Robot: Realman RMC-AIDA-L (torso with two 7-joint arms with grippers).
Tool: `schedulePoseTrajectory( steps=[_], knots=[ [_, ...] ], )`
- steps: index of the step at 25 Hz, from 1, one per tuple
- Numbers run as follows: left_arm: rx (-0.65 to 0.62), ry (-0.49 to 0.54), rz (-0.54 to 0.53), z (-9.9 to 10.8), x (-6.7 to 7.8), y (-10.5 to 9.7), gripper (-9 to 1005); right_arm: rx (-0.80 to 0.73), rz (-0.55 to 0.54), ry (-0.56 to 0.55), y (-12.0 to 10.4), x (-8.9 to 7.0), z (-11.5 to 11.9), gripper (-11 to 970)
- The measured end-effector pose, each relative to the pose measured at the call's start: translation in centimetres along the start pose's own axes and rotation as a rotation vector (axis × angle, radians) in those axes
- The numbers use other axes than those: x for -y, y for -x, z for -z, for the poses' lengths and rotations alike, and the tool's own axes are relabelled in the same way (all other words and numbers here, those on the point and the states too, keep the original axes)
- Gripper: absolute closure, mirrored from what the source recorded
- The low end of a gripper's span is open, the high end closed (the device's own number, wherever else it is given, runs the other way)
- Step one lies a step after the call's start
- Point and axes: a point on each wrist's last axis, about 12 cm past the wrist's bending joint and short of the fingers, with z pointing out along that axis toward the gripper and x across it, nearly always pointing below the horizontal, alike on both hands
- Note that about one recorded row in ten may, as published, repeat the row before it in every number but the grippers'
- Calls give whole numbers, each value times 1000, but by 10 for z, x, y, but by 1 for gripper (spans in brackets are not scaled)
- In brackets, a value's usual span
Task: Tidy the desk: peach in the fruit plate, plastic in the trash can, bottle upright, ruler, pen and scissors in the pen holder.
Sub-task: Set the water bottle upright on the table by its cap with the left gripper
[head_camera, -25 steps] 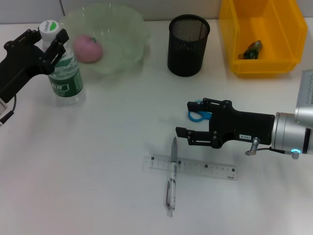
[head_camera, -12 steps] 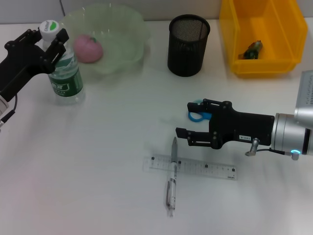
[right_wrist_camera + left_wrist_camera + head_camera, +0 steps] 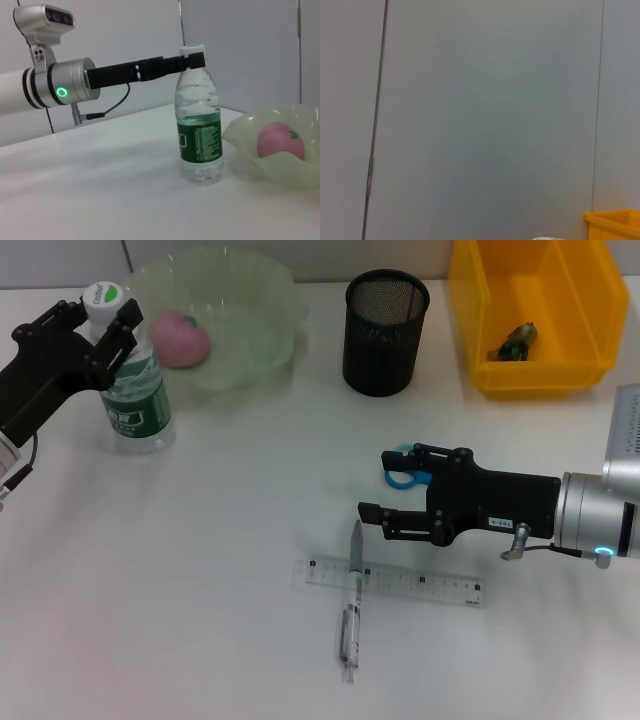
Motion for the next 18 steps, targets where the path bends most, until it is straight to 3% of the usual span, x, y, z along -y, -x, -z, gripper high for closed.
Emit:
schedulePoseTrajectory(
  steps=[18],
  knots=[
    [-10,0,1,-2,1,-1,548,-6,-7,1,-2,-1,-1,187]
  ],
)
